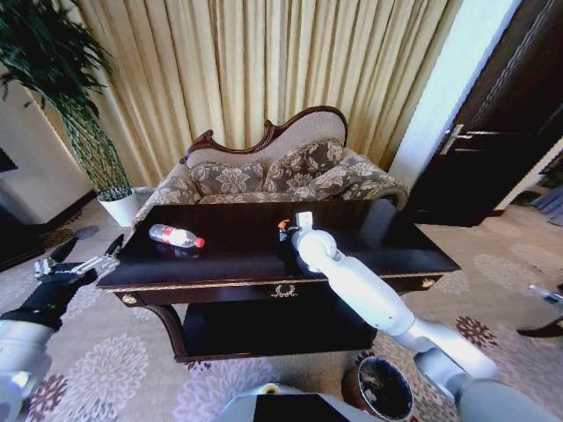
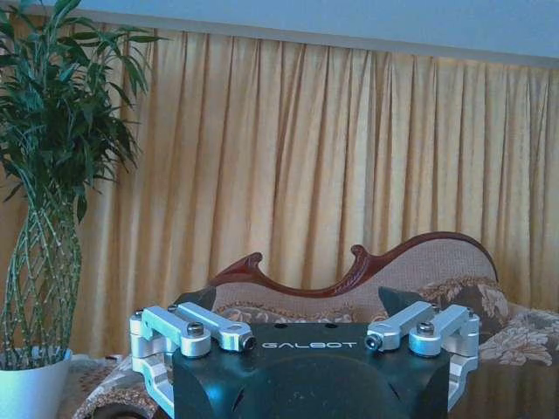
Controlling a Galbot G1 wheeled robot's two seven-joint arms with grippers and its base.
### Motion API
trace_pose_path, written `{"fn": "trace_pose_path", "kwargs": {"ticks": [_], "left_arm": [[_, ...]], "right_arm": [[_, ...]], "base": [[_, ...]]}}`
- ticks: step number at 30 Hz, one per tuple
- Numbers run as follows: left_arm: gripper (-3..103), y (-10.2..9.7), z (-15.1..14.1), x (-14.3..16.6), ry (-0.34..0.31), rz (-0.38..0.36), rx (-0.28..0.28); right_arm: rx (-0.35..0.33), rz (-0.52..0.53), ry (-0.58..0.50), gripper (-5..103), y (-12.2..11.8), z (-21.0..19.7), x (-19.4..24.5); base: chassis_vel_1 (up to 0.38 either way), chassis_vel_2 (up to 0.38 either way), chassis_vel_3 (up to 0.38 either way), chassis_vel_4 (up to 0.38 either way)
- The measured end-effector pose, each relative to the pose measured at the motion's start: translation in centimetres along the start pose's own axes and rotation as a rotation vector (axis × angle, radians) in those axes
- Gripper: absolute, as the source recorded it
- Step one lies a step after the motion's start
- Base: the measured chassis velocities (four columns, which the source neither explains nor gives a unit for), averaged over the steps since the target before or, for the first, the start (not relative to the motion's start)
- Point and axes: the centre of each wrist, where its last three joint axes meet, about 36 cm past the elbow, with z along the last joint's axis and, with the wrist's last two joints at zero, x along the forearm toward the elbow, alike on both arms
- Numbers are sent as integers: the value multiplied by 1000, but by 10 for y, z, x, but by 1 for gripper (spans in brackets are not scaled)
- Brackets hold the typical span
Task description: Move to the front of the table and place the trash on the table into the trash bin.
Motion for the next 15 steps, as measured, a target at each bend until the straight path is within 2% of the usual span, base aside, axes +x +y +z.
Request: {"fn": "trace_pose_path", "kwargs": {"ticks": [4,7,11,14,15], "left_arm": [[100,0,0,0,-1,1,1],[100,0,0,-1,-5,2,0],[100,1,0,-1,-7,4,1],[100,0,2,-3,-11,13,6],[100,0,2,-3,-11,13,6]], "right_arm": [[-15,-15,-63,1,-4,1,5],[22,-35,-279,1,-29,0,34],[25,-18,-354,1,-43,-2,54],[55,59,-426,1,-70,8,77],[55,59,-426,1,-70,8,77]], "base": [[0,0,0,0],[0,0,0,0],[0,0,0,0],[0,0,0,0],[0,0,0,0]]}}
